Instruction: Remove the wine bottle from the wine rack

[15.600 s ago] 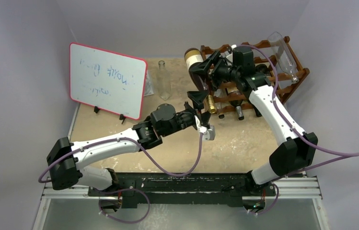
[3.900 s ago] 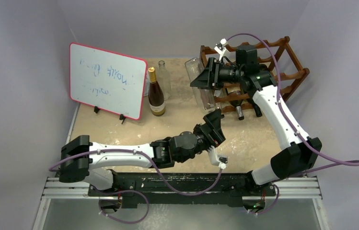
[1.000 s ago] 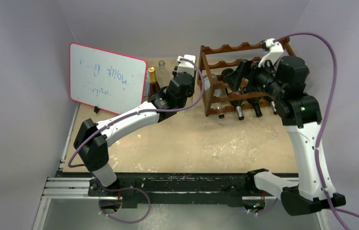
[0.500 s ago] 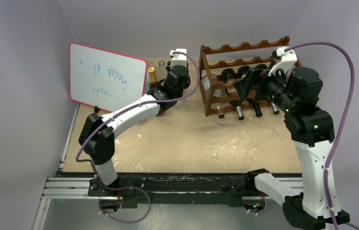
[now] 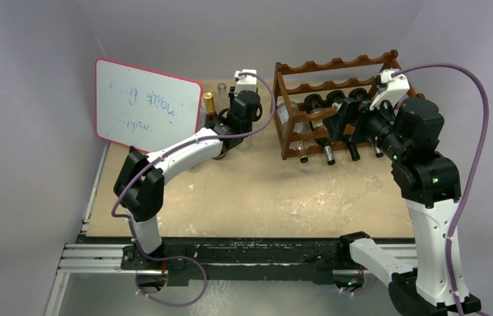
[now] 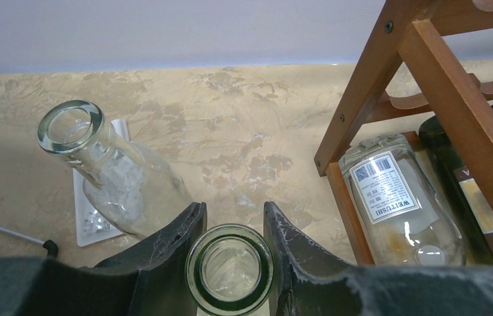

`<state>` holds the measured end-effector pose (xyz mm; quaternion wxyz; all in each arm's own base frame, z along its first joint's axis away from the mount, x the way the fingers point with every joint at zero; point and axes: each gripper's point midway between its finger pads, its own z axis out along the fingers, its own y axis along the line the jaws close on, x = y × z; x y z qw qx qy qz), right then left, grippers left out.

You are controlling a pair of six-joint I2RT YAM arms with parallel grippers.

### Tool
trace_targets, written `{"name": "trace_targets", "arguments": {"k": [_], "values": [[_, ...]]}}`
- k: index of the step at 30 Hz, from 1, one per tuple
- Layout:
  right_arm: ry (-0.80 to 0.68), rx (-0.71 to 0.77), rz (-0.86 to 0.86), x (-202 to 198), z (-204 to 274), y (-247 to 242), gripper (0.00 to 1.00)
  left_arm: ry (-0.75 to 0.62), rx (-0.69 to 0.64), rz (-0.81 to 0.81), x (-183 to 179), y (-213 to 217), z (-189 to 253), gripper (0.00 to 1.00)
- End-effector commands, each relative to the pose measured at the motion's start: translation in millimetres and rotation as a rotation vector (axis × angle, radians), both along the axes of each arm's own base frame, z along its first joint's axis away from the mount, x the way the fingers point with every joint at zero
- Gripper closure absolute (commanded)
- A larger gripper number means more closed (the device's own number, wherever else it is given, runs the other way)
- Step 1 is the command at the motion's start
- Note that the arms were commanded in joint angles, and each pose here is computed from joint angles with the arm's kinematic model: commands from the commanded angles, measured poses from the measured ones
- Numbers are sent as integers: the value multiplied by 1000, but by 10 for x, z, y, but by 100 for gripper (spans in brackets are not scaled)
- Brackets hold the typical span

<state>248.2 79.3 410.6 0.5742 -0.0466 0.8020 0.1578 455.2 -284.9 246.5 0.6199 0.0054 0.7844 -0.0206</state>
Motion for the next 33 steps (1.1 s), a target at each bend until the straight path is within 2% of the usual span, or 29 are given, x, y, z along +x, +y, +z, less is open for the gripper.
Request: {"name": "trace_targets", "arguments": {"k": [1, 4, 8, 13, 19, 25, 29, 33], "values": [[-23, -12, -19, -9, 44, -49, 0, -105, -85, 45, 106, 64, 391, 100], [-24, -10, -18, 4, 52, -44, 0, -94, -94, 48, 103, 88, 298, 99], [-22, 4, -5, 20, 44, -6, 0, -90, -89, 47, 98, 108, 245, 89], [-10, 10, -4, 37, -5, 6, 0, -76, -79, 35, 75, 116, 195, 70], [-8, 19, 4, 58, -11, 30, 0, -85, -90, 9, 40, 96, 341, 45], [-6, 25, 13, 95, 2, 59, 0, -119, -118, -21, -34, 109, 699, 30], [5, 15, -1, 144, -101, 39, 0, -155, -188, -103, -173, 54, 1122, 26], [69, -3, -20, 226, -420, 24, 0, -225, -263, -214, -439, 64, 1650, 24]]}}
